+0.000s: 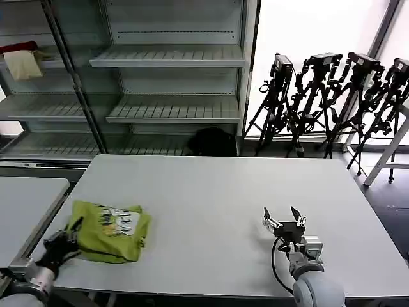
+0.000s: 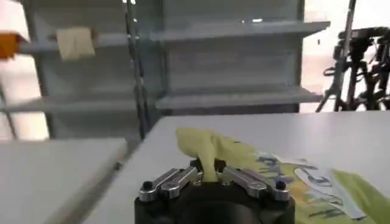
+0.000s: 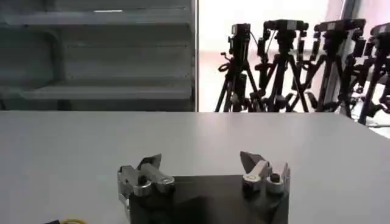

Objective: Fold and organize the clothes.

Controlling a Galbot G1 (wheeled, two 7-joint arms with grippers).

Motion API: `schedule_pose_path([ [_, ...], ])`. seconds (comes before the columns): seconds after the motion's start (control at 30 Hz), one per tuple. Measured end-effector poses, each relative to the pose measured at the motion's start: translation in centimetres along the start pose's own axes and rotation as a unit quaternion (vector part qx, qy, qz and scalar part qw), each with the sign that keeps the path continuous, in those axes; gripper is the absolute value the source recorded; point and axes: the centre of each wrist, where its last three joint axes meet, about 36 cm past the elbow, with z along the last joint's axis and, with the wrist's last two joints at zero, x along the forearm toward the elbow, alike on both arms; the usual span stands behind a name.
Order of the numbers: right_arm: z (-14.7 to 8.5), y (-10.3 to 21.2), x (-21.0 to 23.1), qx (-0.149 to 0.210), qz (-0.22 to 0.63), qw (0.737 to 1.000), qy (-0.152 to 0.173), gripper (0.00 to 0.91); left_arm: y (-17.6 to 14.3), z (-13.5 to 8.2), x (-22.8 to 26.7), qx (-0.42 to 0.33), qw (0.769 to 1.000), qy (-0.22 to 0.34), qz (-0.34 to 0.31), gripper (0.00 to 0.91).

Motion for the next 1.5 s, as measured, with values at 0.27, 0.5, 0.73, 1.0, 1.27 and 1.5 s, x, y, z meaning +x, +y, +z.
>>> schedule_pose_path([
  [0.27,0.2,-0.1,-0.2,-0.002,0.001,1.0,0.002,0.907,5.4,-4.5,0.7,-0.138,0.989,-0.046,-0.024,0.0],
  [0.5,0.9,-0.7,-0.1,-0.001,0.005,1.0,0.007,0.907,3.7,-7.6,0.6,-0.234,0.97,-0.068,0.002,0.0],
  [0.73,1.5,-1.5,-0.5,-0.006,0.014,1.0,0.01,0.907,-2.5,-7.3,0.7,-0.283,0.955,-0.068,0.067,0.0],
  [1.0,2.1,-1.8,-0.6,-0.005,0.017,1.0,0.02,0.907,-11.7,-2.7,0.5,-0.23,0.963,-0.035,0.137,0.02],
  [1.27,1.8,-1.0,-0.8,-0.004,0.012,1.0,0.019,0.907,-18.6,-1.2,-0.2,-0.151,0.973,-0.022,0.172,0.02],
  [1.5,0.8,0.3,-0.8,-0.006,-0.012,1.0,0.015,0.907,-22.7,-0.5,-0.3,-0.11,0.973,-0.008,0.204,0.907],
])
